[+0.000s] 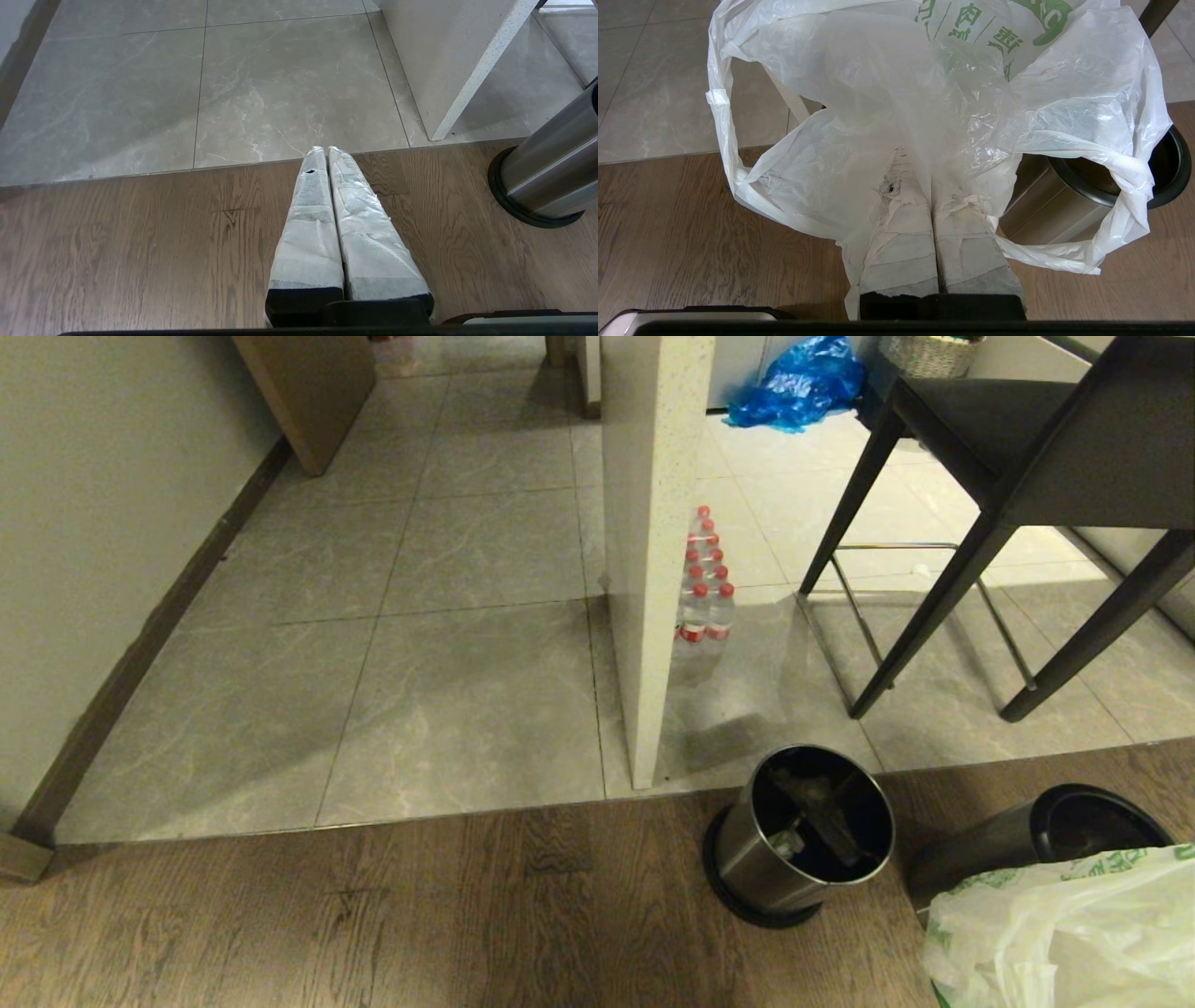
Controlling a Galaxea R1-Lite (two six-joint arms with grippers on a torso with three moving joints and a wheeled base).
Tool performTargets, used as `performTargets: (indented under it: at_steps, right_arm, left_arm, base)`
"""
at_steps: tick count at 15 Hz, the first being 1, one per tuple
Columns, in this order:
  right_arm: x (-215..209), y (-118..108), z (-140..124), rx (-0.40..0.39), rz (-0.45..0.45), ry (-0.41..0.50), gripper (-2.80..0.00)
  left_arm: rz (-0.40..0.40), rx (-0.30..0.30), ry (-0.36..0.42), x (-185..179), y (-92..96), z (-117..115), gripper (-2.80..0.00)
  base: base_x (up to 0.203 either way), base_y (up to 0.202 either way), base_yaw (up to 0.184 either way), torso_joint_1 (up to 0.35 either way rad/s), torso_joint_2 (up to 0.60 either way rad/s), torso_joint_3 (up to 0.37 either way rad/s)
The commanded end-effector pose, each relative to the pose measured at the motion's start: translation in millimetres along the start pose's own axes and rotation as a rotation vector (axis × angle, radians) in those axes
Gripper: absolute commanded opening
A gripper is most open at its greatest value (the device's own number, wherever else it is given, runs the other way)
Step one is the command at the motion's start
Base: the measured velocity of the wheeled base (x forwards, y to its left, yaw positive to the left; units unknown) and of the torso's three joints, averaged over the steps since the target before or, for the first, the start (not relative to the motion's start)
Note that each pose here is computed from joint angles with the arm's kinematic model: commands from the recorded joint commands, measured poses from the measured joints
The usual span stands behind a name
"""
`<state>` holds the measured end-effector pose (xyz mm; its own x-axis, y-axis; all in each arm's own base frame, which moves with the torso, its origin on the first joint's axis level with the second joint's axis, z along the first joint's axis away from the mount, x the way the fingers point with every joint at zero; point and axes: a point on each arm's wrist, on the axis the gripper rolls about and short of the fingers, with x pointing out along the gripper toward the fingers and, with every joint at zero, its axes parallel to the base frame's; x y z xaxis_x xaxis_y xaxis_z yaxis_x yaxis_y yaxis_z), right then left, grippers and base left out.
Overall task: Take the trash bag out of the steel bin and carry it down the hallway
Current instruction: Put the trash bag at the door
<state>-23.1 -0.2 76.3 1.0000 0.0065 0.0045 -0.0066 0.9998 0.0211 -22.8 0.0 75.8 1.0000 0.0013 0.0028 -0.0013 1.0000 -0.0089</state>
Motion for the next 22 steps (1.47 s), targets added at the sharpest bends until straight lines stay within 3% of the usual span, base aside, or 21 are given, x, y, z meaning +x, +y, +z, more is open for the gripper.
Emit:
performTargets:
  at_steps: [1, 19, 22]
  right_arm:
    - [0.1, 0.0, 0.0, 0.0, 0.0, 0.001, -2.8]
    - [0.1, 0.0, 0.0, -0.001, 0.0, 0.001, -2.8]
    - [0.1, 0.0, 0.0, 0.0, 0.0, 0.001, -2.8]
  left_arm:
    - [0.0, 0.0, -0.002, -0.1, 0.0, 0.0, -2.8]
    - [0.0, -0.001, 0.0, 0.0, 0.0, 0.0, -2.8]
    - [0.0, 0.0, -0.001, -0.1, 0.0, 0.0, -2.8]
  base:
    - [0.0, 0.0, 0.0, 0.0, 0.0, 0.0]
    - [0.0, 0.0, 0.0, 0.0, 0.0, 0.0]
    - [0.003, 0.127, -0.01, 0.001, 0.0, 0.003]
